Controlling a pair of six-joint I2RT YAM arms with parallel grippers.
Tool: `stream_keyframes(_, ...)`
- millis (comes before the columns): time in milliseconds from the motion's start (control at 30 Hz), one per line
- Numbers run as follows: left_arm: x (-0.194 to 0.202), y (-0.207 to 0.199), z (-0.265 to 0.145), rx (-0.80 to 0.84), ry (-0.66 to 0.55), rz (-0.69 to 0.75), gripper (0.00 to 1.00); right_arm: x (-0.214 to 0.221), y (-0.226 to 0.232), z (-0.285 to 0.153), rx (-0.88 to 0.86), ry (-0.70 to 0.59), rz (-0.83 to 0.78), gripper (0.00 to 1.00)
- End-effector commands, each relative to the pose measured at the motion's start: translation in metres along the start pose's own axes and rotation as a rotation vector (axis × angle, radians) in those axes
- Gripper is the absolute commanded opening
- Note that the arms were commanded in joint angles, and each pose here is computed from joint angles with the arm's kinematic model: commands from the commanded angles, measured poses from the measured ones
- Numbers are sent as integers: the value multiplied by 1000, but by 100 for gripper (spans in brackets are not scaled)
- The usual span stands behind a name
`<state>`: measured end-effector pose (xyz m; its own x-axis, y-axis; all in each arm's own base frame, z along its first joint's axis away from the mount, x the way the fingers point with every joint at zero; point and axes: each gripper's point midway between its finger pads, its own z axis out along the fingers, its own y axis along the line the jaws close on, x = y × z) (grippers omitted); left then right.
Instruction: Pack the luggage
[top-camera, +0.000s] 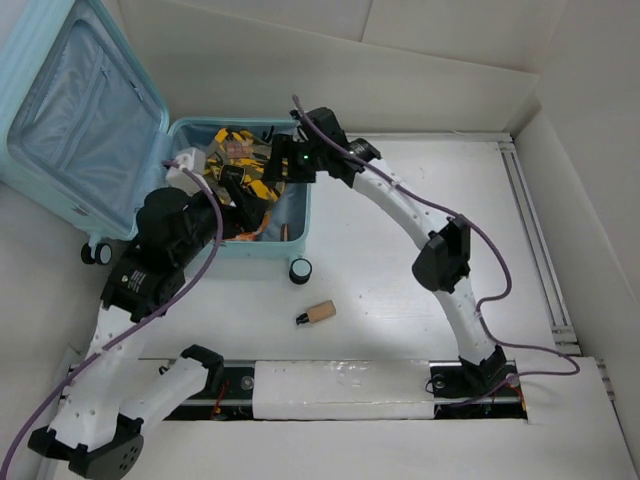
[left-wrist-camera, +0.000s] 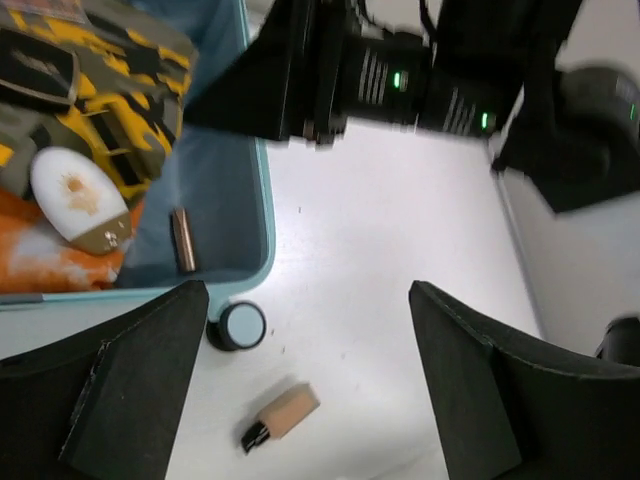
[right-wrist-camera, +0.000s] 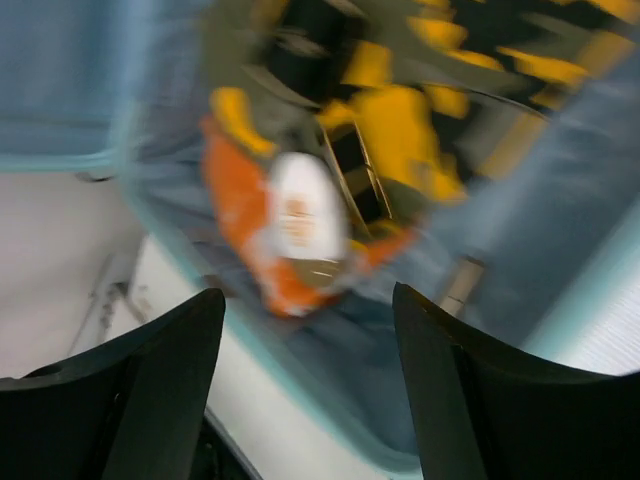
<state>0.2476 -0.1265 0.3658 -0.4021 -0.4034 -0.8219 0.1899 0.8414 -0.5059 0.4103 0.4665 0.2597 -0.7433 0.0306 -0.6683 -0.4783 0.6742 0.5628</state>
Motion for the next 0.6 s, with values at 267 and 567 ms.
stream_keyframes(267,136,17,55,136,383,173,85,47,-147,-142,279,21,161,73)
stream_keyframes(567,254,-35,66,143,596,486,94,115,-167,-231,357,12,194,73)
